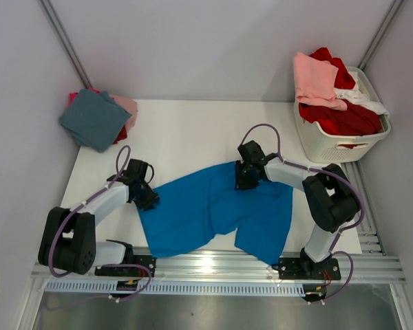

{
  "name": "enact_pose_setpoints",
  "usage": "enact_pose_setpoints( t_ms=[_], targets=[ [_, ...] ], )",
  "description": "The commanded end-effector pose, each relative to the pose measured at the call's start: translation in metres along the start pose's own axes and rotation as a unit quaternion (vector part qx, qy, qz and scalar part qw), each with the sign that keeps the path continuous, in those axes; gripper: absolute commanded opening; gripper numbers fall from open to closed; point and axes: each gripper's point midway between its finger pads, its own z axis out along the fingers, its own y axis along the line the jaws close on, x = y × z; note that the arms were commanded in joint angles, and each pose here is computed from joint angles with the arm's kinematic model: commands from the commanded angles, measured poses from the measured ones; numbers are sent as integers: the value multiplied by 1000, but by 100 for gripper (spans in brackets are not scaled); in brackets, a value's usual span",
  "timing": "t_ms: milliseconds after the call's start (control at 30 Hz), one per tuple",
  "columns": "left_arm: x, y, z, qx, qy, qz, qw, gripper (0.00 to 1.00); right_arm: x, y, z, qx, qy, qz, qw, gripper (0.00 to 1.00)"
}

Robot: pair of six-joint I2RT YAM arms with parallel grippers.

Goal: Fold and stack the t-shirts
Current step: Fold the flattened tshirt in 1/3 of the way

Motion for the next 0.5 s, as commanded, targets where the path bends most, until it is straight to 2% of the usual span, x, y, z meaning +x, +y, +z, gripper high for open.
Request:
enact_pose_setpoints(
  t_ms=[0, 267, 467],
  targets=[
    [0, 16, 3, -55, 5, 20, 998, 33, 20, -10, 29, 15, 40, 15, 999, 34],
    [-34, 6, 0, -112, 2, 57, 992, 34, 2, -22, 31, 17, 36, 40, 998, 33],
    [-73, -6, 7, -126, 20, 49, 991, 32, -23, -36, 20, 24, 19, 60, 998, 34]
  ],
)
